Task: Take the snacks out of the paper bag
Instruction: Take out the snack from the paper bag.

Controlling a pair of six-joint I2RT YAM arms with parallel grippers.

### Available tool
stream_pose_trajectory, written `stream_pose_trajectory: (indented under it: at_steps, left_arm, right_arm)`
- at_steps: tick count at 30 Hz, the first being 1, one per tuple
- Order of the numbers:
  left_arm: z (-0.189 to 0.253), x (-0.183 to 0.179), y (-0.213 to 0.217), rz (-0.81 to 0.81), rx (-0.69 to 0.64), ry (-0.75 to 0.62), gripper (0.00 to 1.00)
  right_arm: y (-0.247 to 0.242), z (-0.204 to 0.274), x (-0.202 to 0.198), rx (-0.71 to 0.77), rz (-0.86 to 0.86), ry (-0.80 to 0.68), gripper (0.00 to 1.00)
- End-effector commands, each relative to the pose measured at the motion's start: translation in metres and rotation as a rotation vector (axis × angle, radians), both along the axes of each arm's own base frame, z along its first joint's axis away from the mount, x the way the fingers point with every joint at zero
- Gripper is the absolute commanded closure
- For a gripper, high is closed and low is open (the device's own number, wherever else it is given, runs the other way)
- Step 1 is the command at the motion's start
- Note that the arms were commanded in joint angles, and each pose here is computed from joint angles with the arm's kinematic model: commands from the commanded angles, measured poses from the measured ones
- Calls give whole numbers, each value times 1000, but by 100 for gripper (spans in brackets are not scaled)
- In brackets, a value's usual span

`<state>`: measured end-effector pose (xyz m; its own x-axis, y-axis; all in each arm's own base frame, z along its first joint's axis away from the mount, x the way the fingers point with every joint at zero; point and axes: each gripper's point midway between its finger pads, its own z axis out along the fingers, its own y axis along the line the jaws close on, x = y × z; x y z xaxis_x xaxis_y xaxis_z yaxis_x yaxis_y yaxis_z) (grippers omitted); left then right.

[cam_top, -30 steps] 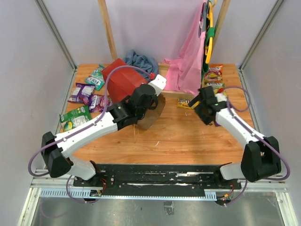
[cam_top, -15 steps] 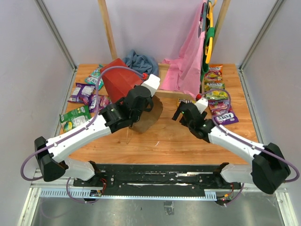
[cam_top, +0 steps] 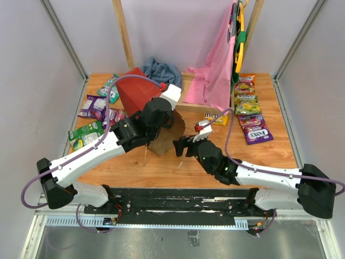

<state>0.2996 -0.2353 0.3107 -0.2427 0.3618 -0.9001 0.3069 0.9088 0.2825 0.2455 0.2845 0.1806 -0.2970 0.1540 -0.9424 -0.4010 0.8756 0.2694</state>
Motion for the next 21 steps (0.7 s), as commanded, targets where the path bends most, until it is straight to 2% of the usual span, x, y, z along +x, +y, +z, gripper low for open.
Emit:
stream_pose_trajectory:
  at_steps: [1,3,5,8,9,10,12,15,18,21]
  left_arm:
    - [6,-2,-3,7,-34,5,92]
    - [2,-2,-3,8,-33,12,92]
    - [-2,-3,-4,10,-32,20,92]
    - [-2,-3,-2,23,-35,24,92]
    - [0,-3,-1,29,-40,22,92]
    - [3,-3,0,34,-45,18,92]
    - [10,-4,0,34,-61,9,92]
    - [14,-4,-4,16,-72,10,91]
    - [15,-3,-3,23,-60,10,91]
    - [18,-1,0,39,-52,4,91]
  right_arm:
    - [53,31,-20,64,255,-187,25]
    - [77,29,-21,27,338,-205,34]
    - [94,30,-20,29,394,-228,48]
    - [109,36,-5,66,400,-266,65]
    - [113,35,0,70,394,-269,66]
    - [117,30,4,69,390,-262,66]
    - [124,30,15,107,376,-275,58]
    - [137,22,33,113,360,-284,41]
    - [148,19,57,117,344,-300,36]
    - [151,20,80,185,335,-344,33]
